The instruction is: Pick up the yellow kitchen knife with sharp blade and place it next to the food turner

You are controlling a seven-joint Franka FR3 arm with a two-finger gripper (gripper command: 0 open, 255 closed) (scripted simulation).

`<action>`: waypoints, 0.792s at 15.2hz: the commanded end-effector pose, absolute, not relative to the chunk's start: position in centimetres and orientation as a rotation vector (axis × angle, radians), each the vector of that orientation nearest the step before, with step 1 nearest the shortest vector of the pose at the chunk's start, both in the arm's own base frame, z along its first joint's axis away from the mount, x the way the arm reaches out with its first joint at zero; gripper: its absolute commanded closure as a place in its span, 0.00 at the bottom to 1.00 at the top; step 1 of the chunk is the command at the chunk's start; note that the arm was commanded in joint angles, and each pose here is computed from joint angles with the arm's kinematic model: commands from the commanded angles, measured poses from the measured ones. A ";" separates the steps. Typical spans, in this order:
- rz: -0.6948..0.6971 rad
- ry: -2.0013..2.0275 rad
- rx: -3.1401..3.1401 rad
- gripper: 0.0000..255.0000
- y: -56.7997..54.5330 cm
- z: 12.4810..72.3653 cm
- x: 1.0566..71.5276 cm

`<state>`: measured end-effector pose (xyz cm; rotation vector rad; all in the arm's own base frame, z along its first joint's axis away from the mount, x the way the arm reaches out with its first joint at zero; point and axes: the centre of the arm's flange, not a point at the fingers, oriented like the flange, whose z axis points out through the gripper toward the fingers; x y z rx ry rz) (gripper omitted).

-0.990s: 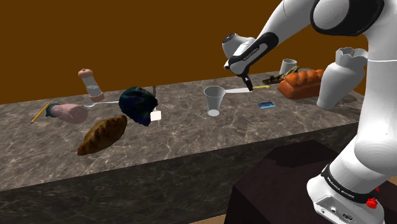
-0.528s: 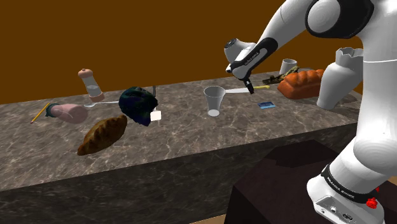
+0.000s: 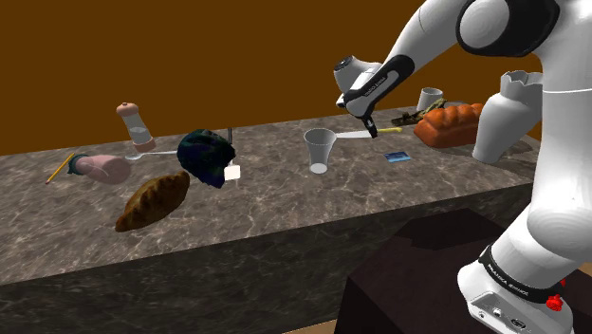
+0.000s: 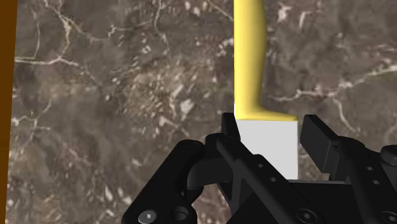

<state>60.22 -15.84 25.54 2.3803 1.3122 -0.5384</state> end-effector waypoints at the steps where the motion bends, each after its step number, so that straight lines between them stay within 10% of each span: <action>1: -0.547 1.313 2.383 1.00 -16.0 25.0 60.0; 12: -0.546 1.313 2.383 1.00 -16.0 27.7 60.1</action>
